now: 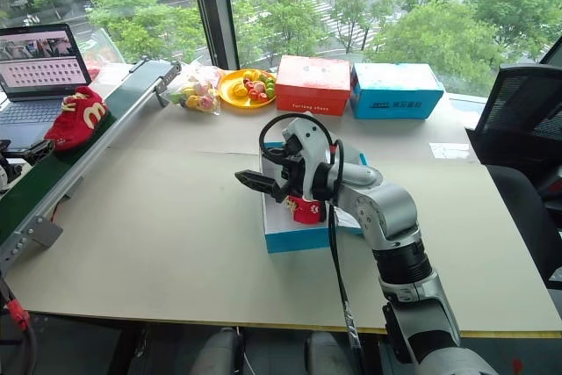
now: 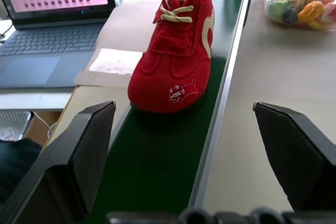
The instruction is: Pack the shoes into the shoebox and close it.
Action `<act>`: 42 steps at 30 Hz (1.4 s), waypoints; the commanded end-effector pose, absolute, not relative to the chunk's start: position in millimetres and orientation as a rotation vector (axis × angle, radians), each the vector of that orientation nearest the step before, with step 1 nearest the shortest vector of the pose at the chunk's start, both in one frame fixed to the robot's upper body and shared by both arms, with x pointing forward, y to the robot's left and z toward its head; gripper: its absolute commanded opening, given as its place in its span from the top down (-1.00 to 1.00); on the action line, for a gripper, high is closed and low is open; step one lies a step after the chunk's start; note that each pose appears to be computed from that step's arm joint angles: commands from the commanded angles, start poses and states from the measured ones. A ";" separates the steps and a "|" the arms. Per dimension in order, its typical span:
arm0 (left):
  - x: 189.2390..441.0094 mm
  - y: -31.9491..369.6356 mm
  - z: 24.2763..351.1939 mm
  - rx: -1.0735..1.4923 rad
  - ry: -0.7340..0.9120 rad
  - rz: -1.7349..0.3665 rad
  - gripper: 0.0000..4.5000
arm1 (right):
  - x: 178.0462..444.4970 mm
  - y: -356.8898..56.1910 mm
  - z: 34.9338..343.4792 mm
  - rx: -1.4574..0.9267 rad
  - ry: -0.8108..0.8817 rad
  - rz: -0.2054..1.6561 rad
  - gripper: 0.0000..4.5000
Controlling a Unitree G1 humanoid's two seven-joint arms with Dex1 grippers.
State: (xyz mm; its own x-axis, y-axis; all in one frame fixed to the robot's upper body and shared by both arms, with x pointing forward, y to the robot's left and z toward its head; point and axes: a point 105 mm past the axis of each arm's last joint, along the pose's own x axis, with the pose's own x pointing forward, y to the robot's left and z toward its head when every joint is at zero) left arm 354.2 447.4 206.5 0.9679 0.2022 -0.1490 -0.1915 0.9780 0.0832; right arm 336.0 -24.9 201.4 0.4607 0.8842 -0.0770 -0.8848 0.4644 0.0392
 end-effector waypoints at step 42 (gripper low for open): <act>317.1 464.5 158.3 -0.119 0.265 0.199 0.73 | 339.7 -43.2 210.6 -0.078 0.060 1.024 -1.00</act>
State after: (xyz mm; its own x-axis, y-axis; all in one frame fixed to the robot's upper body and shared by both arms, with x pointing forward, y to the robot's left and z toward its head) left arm 306.5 474.0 149.6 0.9260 0.2245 -0.3035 -0.2555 0.9645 -0.0662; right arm 342.7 -44.3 197.4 0.5232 0.8443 -0.1157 -0.8498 0.5271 0.0044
